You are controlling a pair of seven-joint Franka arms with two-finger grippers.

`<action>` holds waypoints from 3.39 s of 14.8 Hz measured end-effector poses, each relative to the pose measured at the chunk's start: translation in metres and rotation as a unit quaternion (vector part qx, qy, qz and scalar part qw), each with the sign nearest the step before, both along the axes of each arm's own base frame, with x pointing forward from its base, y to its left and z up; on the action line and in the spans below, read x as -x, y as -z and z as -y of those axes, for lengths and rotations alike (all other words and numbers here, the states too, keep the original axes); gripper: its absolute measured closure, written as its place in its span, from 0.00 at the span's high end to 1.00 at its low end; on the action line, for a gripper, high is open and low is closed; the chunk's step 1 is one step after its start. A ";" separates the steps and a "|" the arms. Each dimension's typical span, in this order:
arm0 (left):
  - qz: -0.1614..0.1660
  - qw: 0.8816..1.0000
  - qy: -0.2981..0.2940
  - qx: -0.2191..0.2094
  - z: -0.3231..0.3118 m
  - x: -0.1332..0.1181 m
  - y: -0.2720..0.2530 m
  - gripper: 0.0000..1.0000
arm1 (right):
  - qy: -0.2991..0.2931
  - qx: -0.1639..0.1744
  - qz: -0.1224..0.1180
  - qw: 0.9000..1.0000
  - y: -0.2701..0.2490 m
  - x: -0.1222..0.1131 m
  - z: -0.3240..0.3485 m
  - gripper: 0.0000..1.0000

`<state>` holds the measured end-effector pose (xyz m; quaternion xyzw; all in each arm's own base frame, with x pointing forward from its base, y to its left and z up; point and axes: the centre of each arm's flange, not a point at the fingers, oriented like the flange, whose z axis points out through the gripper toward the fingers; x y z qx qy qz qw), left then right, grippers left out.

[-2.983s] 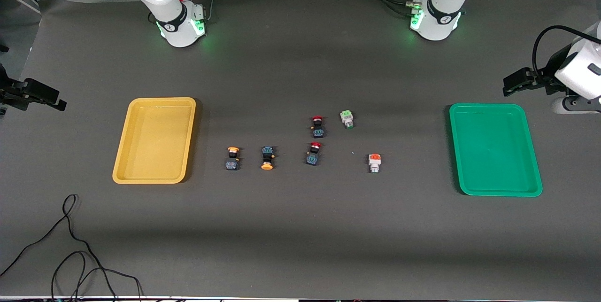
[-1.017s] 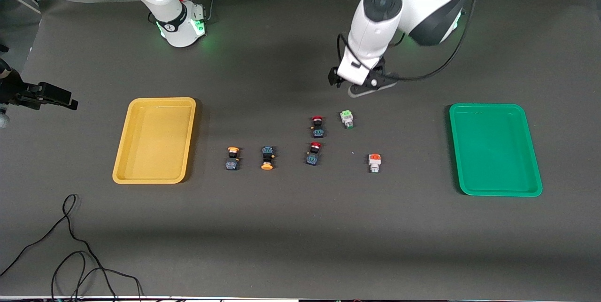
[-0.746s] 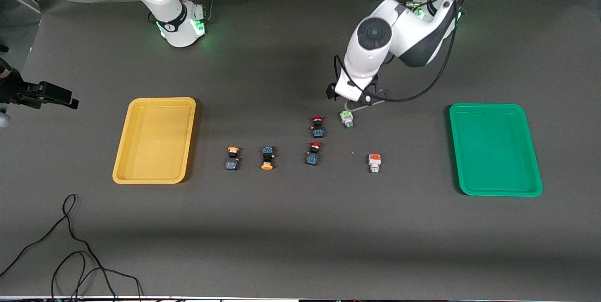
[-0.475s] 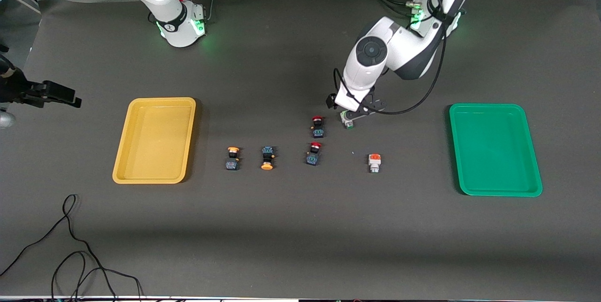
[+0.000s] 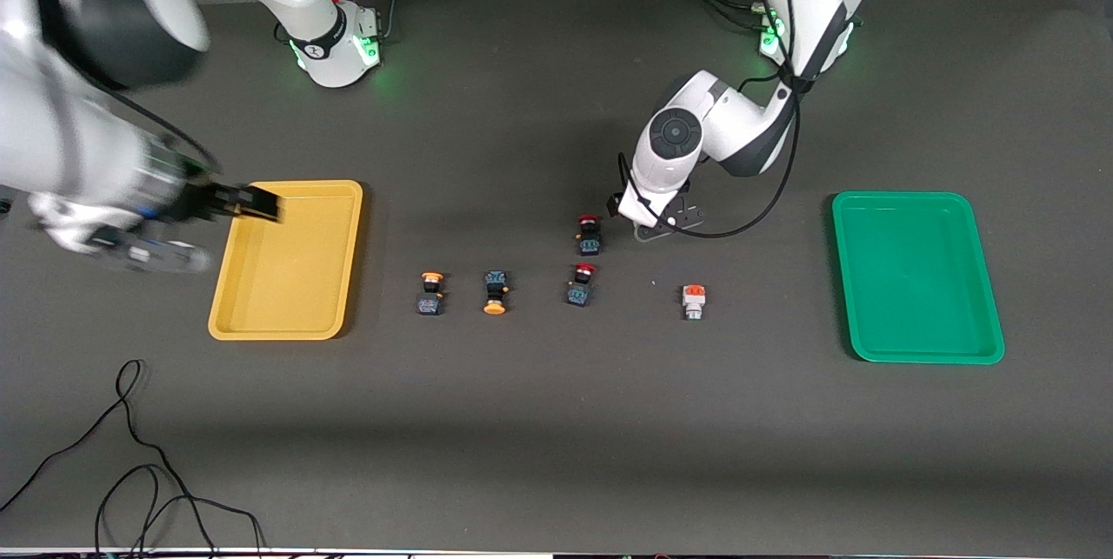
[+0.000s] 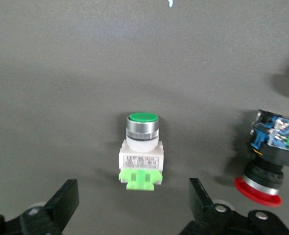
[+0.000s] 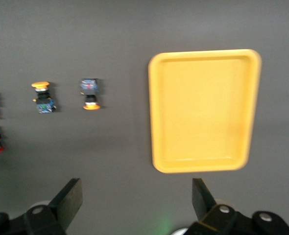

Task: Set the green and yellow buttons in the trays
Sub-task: 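Grasp the green button with the left gripper while the right gripper grasps the yellow button, then place the green button in the green tray while the right gripper places yellow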

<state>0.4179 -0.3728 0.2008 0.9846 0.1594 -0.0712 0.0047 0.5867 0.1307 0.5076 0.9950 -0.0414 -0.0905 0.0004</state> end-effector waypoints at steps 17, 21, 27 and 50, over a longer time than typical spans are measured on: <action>0.025 0.999 -0.013 0.017 0.006 -0.017 -0.015 0.41 | 0.005 0.022 0.066 0.998 0.310 -0.003 -0.120 0.96; 0.010 1.000 -0.019 -0.014 0.001 -0.028 -0.138 0.41 | 0.004 0.024 0.064 0.998 0.318 -0.001 -0.120 0.83; -0.020 0.999 0.036 -0.033 -0.120 -0.065 -0.285 0.41 | -0.002 0.025 0.067 0.997 0.326 0.001 -0.126 0.40; -0.027 0.985 0.170 0.025 -0.451 -0.170 -0.004 0.54 | -0.048 0.059 0.045 0.996 0.299 0.038 0.074 0.55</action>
